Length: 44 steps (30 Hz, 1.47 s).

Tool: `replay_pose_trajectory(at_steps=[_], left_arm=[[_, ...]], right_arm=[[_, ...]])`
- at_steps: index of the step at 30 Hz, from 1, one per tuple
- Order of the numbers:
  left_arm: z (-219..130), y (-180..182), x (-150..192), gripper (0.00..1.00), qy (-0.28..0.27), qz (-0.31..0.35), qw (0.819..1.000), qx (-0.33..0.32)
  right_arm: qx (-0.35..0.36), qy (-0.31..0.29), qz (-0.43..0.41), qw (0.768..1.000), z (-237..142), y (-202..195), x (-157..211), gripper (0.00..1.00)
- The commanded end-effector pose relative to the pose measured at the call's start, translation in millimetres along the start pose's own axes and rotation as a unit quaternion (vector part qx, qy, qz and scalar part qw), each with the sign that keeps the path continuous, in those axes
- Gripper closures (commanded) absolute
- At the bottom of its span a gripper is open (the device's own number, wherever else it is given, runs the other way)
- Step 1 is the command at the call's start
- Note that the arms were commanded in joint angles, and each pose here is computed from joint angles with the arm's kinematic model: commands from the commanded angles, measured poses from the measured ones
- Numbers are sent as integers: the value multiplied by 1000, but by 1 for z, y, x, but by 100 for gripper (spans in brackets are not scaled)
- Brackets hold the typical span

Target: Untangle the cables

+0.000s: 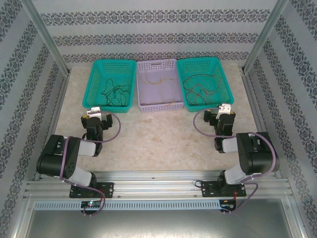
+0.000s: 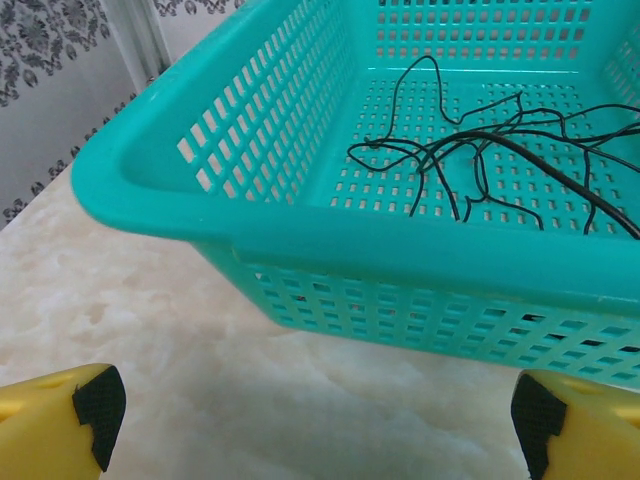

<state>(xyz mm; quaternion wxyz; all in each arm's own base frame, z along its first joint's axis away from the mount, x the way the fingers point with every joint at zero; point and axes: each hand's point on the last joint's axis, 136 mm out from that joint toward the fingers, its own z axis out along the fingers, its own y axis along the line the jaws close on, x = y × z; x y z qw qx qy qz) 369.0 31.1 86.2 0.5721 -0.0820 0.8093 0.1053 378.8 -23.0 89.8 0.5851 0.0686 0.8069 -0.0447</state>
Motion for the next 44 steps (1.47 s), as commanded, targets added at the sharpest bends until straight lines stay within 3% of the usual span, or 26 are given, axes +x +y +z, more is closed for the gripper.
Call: replay_pose_trajectory(at_steps=[1, 2, 4, 6, 8, 10, 44], left_arm=[[8, -7, -12, 0, -41, -1, 999, 22], [8, -7, -21, 0, -65, -2, 998, 21], [13, -10, -10, 0, -6, 2, 1000, 26], [22, -7, -15, 0, -17, -6, 1000, 25], [22, -5, -8, 0, 9, -12, 999, 28], [22, -5, -13, 0, -12, -13, 999, 30], [23, -18, -11, 0, 4, 0, 997, 72]], right_arm=[[-5, -22, 10, 1000, 1, 1, -15, 2], [-5, -23, 10, 1000, 0, 1, -16, 2], [-5, -22, 10, 1000, 1, 2, -16, 2], [-5, -22, 10, 1000, 1, 1, -16, 2], [-5, -22, 10, 1000, 1, 1, -16, 2], [-5, -23, 10, 1000, 0, 1, -16, 2], [-15, -6, 0, 1000, 4, 7, -12, 2]])
